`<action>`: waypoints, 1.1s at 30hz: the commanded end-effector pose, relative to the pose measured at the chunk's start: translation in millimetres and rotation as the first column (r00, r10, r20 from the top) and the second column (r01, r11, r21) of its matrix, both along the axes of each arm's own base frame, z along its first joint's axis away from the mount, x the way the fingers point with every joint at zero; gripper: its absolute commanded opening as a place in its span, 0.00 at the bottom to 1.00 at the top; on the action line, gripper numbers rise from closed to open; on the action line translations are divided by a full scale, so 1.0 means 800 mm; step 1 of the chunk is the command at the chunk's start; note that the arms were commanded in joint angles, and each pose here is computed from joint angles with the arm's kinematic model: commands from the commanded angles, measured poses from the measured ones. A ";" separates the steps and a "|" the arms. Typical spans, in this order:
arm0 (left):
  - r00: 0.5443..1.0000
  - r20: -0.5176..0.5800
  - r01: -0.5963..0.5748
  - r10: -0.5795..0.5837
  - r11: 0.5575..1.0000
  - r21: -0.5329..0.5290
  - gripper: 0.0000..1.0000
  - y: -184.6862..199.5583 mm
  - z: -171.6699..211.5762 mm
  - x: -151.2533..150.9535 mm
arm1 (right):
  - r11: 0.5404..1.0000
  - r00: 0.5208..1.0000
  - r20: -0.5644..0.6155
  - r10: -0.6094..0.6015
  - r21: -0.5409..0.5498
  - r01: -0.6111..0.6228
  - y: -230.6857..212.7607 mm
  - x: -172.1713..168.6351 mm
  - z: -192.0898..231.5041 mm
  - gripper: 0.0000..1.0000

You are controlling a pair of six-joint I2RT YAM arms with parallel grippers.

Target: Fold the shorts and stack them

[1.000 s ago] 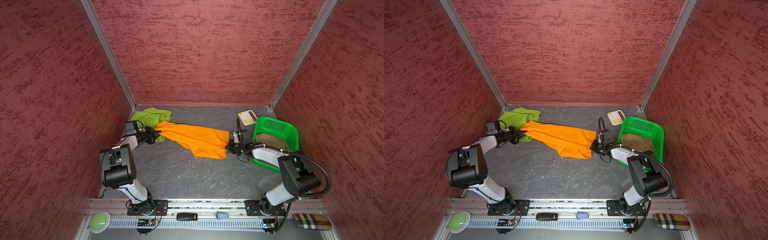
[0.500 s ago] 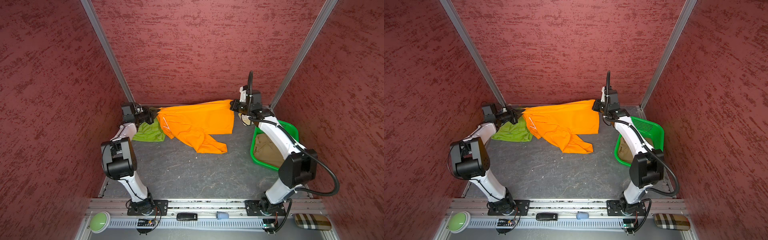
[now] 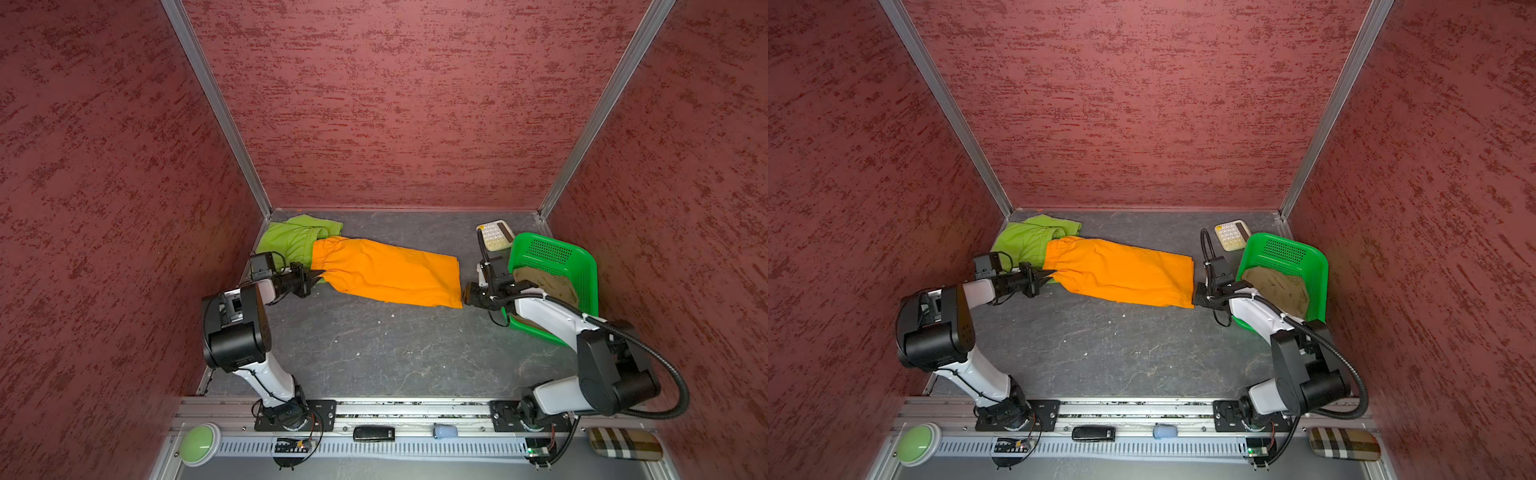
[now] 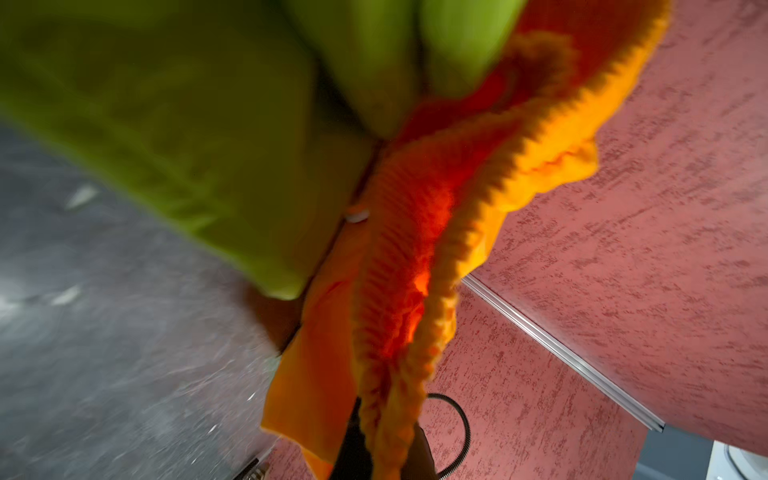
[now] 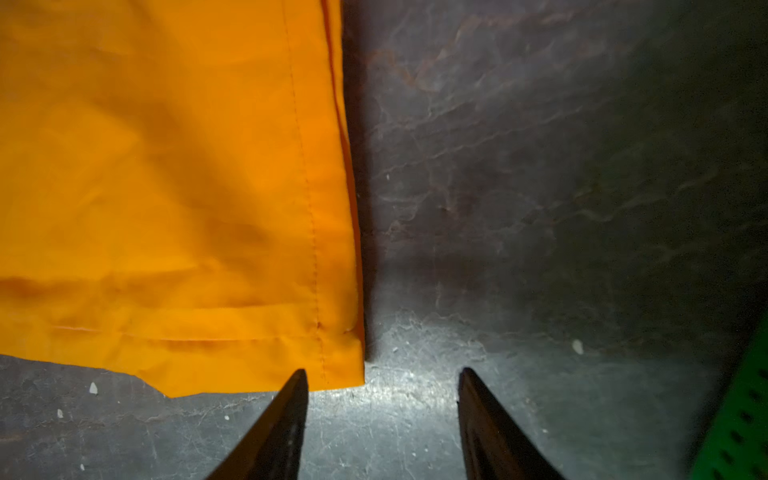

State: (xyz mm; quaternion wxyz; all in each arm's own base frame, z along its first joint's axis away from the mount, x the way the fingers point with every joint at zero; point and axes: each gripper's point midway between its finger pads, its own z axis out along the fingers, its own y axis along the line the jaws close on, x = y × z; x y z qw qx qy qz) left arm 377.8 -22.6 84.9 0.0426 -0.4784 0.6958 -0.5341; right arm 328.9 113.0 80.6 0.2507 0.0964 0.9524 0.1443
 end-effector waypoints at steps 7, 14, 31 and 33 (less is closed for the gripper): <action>0.995 0.083 0.046 -0.049 0.998 0.031 0.00 -0.019 0.011 -0.003 | 0.843 0.952 0.008 -0.307 0.466 0.267 0.050 -0.005 0.032 0.99; 0.994 0.086 0.066 -0.068 0.998 0.023 0.00 -0.028 0.012 -0.003 | 0.716 0.893 -0.102 -0.439 0.561 0.416 0.050 -0.017 -0.001 0.99; 0.993 0.101 0.064 -0.067 0.997 0.029 0.00 -0.031 0.025 -0.008 | 0.490 0.754 -0.207 -0.624 0.648 0.584 0.053 0.013 -0.060 0.37; 0.992 0.107 0.063 -0.066 0.997 0.033 0.00 -0.029 0.030 -0.007 | 0.496 0.751 -0.186 -0.633 0.647 0.579 0.051 0.020 -0.057 0.15</action>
